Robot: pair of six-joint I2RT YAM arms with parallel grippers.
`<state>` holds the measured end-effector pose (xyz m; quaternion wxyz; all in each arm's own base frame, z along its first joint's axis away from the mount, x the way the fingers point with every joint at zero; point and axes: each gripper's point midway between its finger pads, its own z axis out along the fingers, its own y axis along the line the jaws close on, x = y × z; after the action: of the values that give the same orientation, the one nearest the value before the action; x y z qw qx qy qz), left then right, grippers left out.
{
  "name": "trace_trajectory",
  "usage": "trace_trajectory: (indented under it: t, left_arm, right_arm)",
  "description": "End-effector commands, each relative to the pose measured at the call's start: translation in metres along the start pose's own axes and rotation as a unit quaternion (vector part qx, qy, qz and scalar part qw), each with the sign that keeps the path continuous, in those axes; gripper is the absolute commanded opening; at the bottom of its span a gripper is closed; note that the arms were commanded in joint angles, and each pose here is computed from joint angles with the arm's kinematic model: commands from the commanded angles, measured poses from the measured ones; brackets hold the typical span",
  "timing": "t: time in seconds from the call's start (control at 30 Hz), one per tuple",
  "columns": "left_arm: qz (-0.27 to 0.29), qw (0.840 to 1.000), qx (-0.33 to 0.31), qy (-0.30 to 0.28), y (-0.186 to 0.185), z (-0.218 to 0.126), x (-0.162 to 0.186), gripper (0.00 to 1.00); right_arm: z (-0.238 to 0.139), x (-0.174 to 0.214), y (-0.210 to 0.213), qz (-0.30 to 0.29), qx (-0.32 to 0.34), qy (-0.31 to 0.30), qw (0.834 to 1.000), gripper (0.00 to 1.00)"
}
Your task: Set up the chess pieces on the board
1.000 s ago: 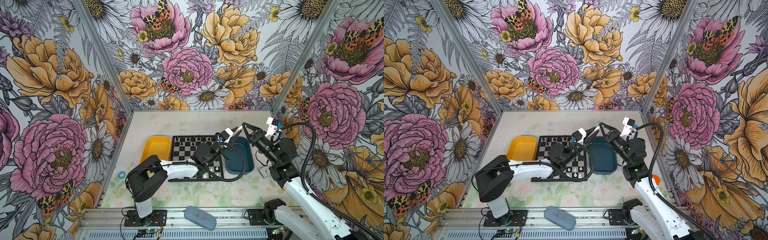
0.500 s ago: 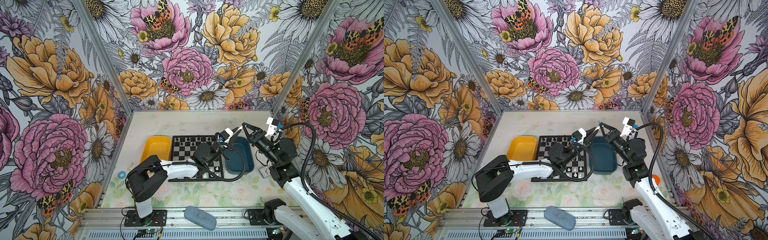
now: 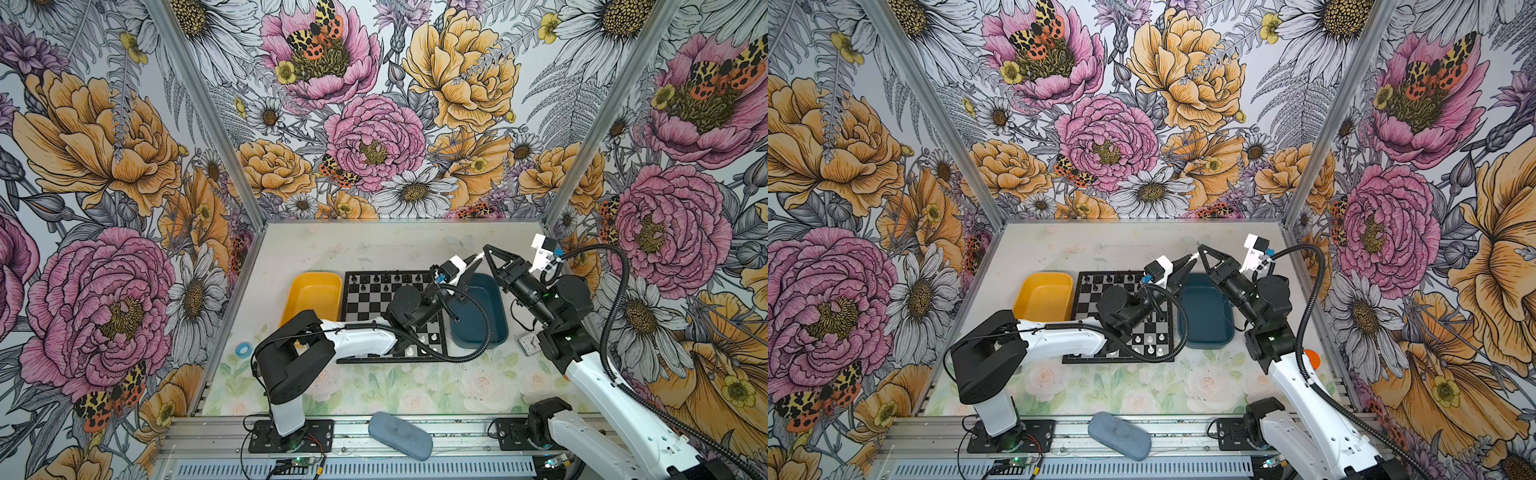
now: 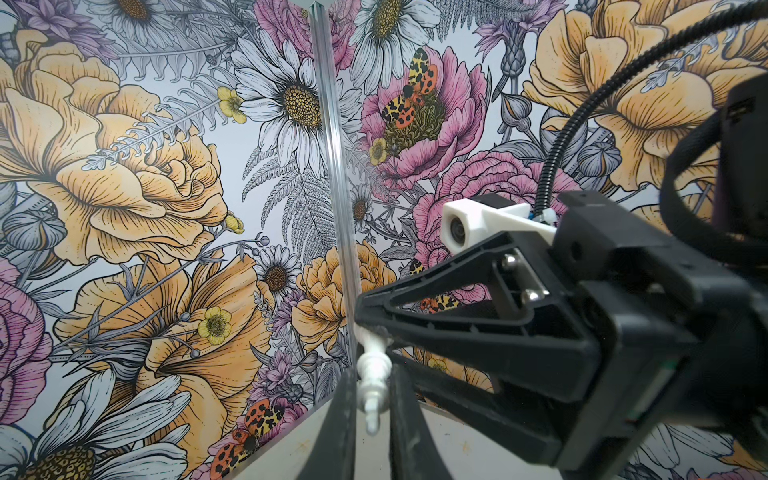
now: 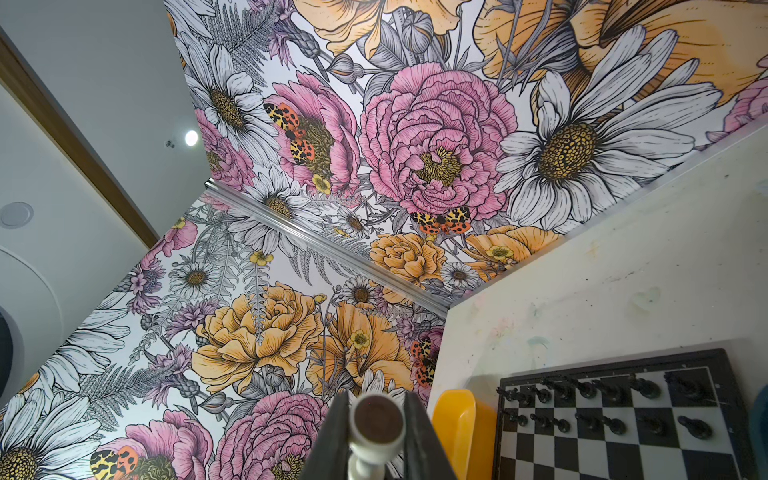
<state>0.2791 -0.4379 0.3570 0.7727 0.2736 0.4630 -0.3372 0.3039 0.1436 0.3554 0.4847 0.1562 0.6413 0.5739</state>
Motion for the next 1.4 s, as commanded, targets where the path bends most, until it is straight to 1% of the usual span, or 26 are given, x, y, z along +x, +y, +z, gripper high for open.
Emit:
trace_trajectory:
  t: [0.0, 0.03, 0.33, 0.4, 0.47, 0.57, 0.6, 0.7, 0.83, 1.0, 1.17, 1.37]
  left_arm:
    - [0.000, 1.000, 0.008, -0.023, -0.005, 0.002, -0.018, 0.00]
    - [0.000, 1.000, 0.009, -0.023, -0.005, 0.002, -0.018, 0.00]
    - [0.000, 1.000, 0.011, -0.024, -0.006, 0.000, -0.018, 0.00]
    - [0.001, 1.000, 0.011, -0.024, -0.006, 0.000, -0.018, 0.00]
    - [0.002, 1.000, 0.011, -0.024, -0.005, -0.001, -0.018, 0.00]
    - [0.002, 1.000, 0.010, -0.023, -0.005, -0.002, -0.018, 0.00]
    - [0.004, 1.000, 0.008, -0.022, -0.004, -0.002, -0.017, 0.00]
    - [0.006, 1.000, 0.005, -0.018, -0.003, -0.003, -0.017, 0.00]
    - [0.009, 1.000, 0.007, 0.001, -0.001, -0.003, -0.013, 0.00]
    - [0.011, 1.000, 0.002, 0.015, 0.004, -0.007, -0.012, 0.00]
    - [0.015, 0.999, -0.003, 0.043, 0.011, -0.013, -0.015, 0.00]
    - [0.022, 0.994, -0.016, 0.107, 0.025, -0.024, -0.019, 0.00]
  right_arm:
    - [0.001, 0.008, -0.001, -0.002, -0.003, 0.018, 1.000, 0.00]
    - [0.001, 0.008, -0.002, -0.002, -0.001, 0.018, 1.000, 0.01]
    - [-0.004, 0.006, -0.002, -0.005, 0.000, 0.008, 1.000, 0.30]
    - [-0.005, 0.006, -0.002, -0.005, 0.000, 0.004, 1.000, 0.33]
    - [-0.006, 0.005, -0.002, -0.005, 0.001, 0.002, 1.000, 0.40]
    - [-0.007, 0.004, -0.002, -0.005, 0.002, -0.002, 1.000, 0.48]
    - [-0.008, 0.004, -0.003, -0.006, 0.004, -0.004, 1.000, 0.52]
    - [-0.011, 0.002, -0.002, -0.008, 0.005, -0.010, 1.000, 0.64]
    - [-0.015, 0.000, 0.001, -0.019, 0.009, -0.014, 1.000, 0.73]
    - [-0.021, -0.004, 0.001, -0.034, 0.020, -0.021, 0.999, 0.77]
    - [-0.023, -0.007, -0.005, -0.045, 0.036, -0.026, 0.998, 0.79]
    - [-0.023, -0.006, -0.019, -0.061, 0.072, -0.022, 0.995, 0.79]
